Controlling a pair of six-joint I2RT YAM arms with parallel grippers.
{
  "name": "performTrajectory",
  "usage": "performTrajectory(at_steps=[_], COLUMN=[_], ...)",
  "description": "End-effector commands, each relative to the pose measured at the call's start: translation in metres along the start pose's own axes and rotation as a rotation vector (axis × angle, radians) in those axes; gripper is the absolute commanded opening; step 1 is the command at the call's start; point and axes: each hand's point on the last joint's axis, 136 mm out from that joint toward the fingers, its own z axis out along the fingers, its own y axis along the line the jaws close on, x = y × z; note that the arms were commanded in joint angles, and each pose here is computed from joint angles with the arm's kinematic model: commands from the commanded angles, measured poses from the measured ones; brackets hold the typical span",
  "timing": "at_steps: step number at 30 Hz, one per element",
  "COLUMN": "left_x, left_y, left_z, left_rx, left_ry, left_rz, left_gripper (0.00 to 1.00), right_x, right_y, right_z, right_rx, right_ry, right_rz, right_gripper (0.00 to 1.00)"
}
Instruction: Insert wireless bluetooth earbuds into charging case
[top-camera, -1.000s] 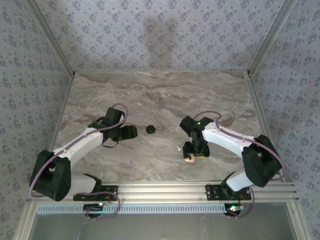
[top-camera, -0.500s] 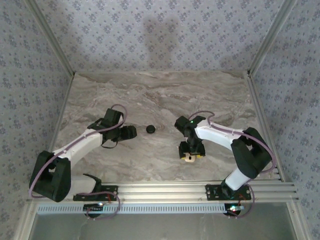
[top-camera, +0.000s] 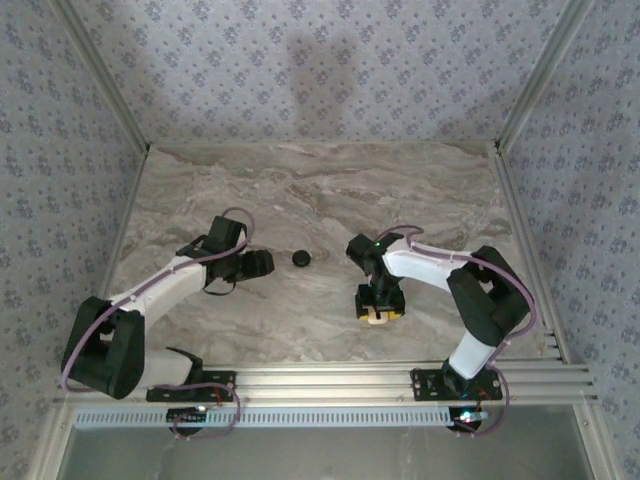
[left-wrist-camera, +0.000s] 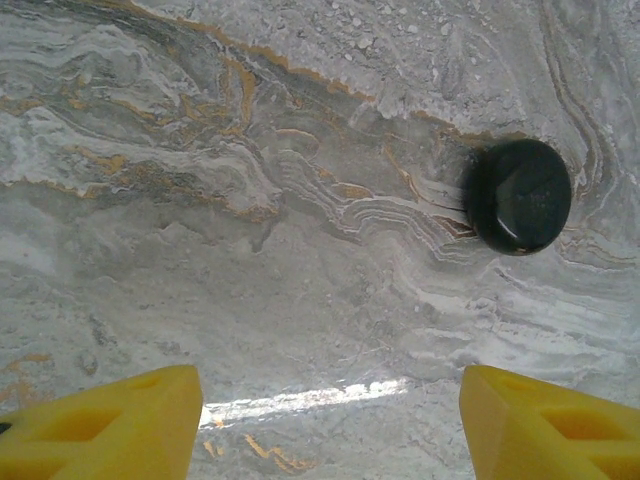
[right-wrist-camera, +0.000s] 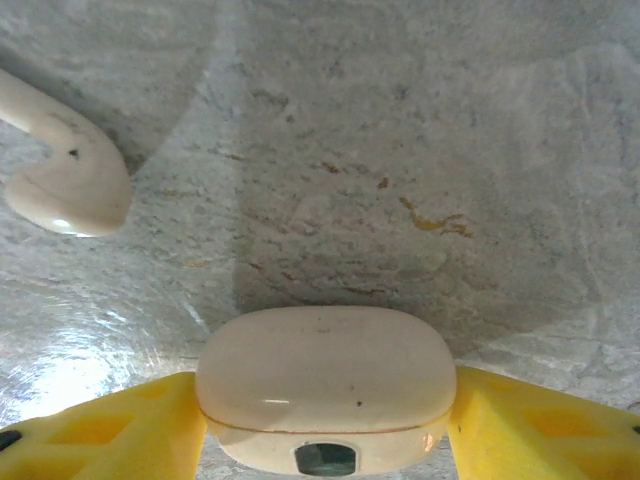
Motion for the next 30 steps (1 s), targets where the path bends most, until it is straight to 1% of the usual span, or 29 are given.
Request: performTrajectory(at_steps=[1, 4, 6, 8, 12, 21, 24, 30], left_x=[-0.005, -0.007, -0.007, -0.008, -0.012, -0.035, -0.040, -0.044], left_y=[-0.004, -0.005, -0.007, -0.011, -0.015, -0.045, -0.052, -0.077], left_z=[0.001, 0.001, 0.001, 0.002, 0.000, -0.017, -0.025, -0.049], left_rx=[0.024, 0.028, 0.040, 0.055, 0.071, 0.172, 0.210, 0.356], left_ry=[-0.010, -0.015, -0.014, -0.009, -0.024, -0.084, -0.126, -0.242], left_rz=[-0.008, -0.006, -0.004, 0.006, 0.030, 0.120, 0.151, 0.239], left_gripper=[0.69, 0.69, 0.69, 0.69, 0.69, 0.67, 0.66, 0.64], right_x=[0.004, 0.004, 0.005, 0.005, -0.002, -0.033, -0.038, -0.045], right_y=[-0.009, -0.014, -0.018, -0.019, -0.015, 0.004, 0.006, 0.004], right_z=[0.006, 0.008, 0.010, 0.013, 0.012, -0.026, -0.040, -0.071], right_rx=[0.037, 0.065, 0.079, 0.075, 0.050, -0.127, -0.178, -0.287], right_ry=[0.026, 0.031, 0.024, 0.015, -0.039, -0.314, -0.402, -0.575], right_rz=[0.031, 0.032, 0.035, 0.044, 0.063, 0.117, 0.133, 0.190], right_gripper=[0.65, 0.66, 0.68, 0.68, 0.60, 0.52, 0.50, 0.50])
